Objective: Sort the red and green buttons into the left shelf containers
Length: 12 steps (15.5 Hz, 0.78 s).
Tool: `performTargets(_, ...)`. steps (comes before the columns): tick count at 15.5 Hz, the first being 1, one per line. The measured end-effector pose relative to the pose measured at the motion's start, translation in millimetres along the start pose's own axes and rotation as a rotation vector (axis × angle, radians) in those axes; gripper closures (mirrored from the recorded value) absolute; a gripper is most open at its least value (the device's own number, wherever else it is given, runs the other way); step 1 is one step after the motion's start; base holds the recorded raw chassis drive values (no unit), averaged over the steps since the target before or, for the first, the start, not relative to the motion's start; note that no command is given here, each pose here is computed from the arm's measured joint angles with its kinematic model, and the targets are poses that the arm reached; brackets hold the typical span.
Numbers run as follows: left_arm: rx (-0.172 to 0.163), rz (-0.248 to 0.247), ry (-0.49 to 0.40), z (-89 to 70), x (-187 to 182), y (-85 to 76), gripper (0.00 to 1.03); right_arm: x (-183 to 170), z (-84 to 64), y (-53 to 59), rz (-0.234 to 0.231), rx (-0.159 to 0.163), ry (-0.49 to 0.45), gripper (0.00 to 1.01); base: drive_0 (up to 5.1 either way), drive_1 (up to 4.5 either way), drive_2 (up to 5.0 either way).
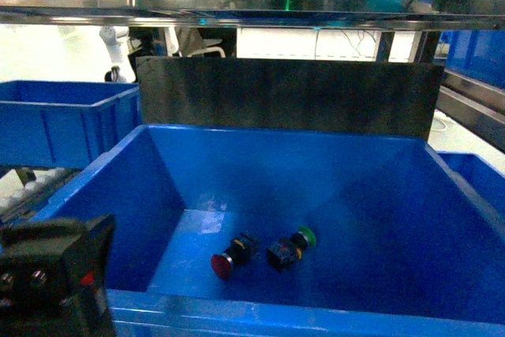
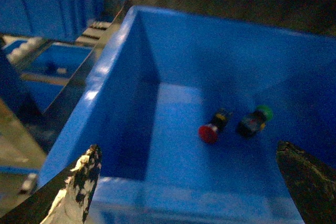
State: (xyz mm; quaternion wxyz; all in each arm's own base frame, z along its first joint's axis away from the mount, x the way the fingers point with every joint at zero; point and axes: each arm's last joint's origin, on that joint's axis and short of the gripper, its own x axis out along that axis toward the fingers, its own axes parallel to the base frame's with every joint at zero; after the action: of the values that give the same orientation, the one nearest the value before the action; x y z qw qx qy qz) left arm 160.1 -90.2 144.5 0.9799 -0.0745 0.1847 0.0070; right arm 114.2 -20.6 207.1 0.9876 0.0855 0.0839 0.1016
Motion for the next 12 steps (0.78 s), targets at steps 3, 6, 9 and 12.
performTargets(3, -0.034, 0.044, -0.008, 3.6, -14.1, 18.2, 0.05, 0.0, 0.0, 0.0, 0.0, 0.0, 0.0, 0.03, 0.0, 0.0, 0.0)
performTargets(6, -0.1, 0.138, -0.033, 14.6, -33.1, 41.7, 0.05, 0.0, 0.0, 0.0, 0.0, 0.0, 0.0, 0.03, 0.0, 0.0, 0.0)
performTargets(9, -0.195, 0.189, -0.126, 35.5, -52.2, 49.7, 0.05, 0.0, 0.0, 0.0, 0.0, 0.0, 0.0, 0.03, 0.0, 0.0, 0.0)
performTargets(12, -0.193, 0.062, -0.241, 34.9, -49.5, 52.6, 0.15, 0.9, 1.0, 2.9, -0.069, -0.086, -0.112, 0.12, 0.0, 0.0, 0.0)
